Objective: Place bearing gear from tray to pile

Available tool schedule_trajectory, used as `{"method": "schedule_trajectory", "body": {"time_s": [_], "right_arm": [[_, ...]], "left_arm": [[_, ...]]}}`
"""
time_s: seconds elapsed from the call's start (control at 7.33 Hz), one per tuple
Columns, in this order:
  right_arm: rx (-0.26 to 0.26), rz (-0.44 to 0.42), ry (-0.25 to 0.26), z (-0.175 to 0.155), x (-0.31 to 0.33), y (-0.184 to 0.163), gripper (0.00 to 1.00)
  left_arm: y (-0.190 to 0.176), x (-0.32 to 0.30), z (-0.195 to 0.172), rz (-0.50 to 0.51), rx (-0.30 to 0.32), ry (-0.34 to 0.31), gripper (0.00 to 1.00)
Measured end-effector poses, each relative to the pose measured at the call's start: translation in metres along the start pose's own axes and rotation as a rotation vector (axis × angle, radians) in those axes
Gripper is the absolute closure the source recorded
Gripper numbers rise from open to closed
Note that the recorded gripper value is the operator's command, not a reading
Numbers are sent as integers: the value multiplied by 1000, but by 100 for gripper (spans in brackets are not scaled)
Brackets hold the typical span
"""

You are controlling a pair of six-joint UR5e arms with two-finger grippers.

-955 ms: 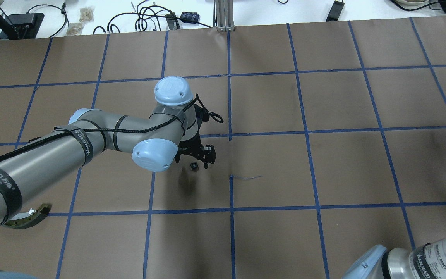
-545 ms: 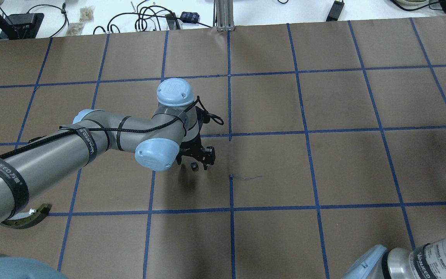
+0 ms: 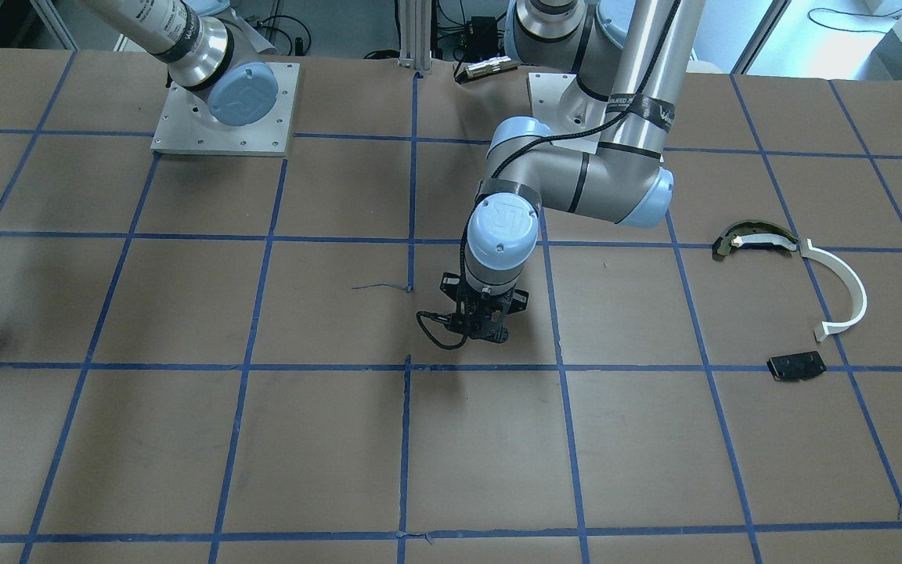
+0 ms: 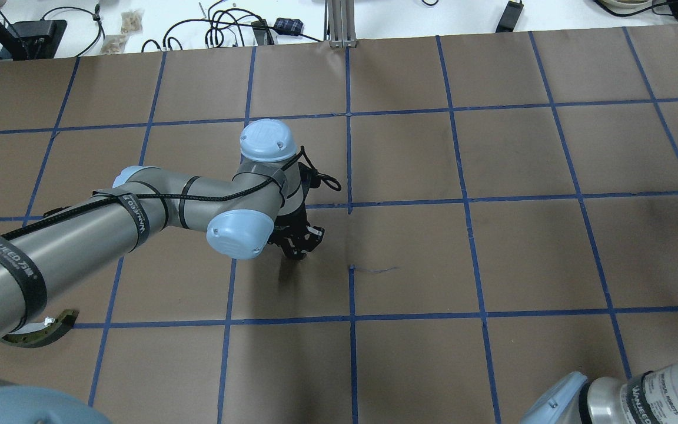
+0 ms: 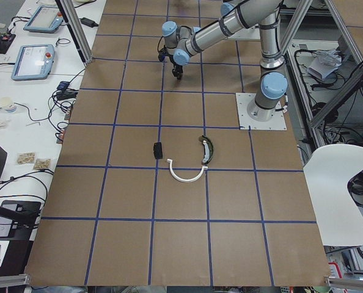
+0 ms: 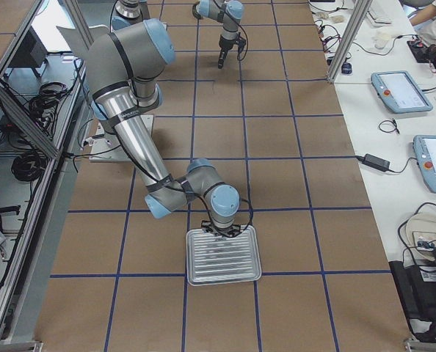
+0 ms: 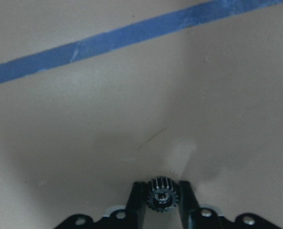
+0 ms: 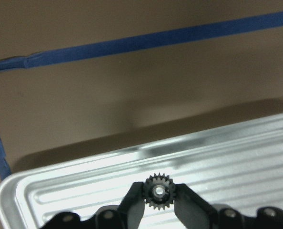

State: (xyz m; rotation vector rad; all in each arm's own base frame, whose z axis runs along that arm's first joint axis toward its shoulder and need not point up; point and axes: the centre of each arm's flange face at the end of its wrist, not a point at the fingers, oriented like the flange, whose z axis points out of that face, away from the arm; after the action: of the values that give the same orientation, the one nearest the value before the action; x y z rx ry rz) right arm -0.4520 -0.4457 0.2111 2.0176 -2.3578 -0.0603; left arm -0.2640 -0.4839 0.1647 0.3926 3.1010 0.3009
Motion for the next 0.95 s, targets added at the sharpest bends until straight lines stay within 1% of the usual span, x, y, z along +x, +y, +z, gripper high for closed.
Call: {"method": "schedule_trajectory", "body": {"time_s": [0.14, 0.27, 0.41, 0.55, 0.68, 0.82, 0.95], "right_arm": [[-33, 27, 34, -31, 2, -4, 82], [-63, 51, 68, -64, 4, -17, 82], [-78, 77, 95, -102, 6, -41, 81], [-76, 116, 114, -143, 4, -73, 81], [-78, 138, 145, -185, 2, -112, 81], [-88, 135, 180, -220, 2, -156, 81], [-92, 151, 195, -247, -2, -199, 80]], "left_arm": [[-5, -4, -7, -4, 14, -1, 100], [-14, -14, -24, -18, 32, 1, 100], [-27, -41, -51, -50, 50, 8, 100], [-38, -85, -79, -85, 71, 17, 100], [-42, -146, -99, -122, 86, 28, 100], [-35, -218, -108, -149, 92, 34, 100], [-16, -294, -108, -166, 84, 25, 100]]}}
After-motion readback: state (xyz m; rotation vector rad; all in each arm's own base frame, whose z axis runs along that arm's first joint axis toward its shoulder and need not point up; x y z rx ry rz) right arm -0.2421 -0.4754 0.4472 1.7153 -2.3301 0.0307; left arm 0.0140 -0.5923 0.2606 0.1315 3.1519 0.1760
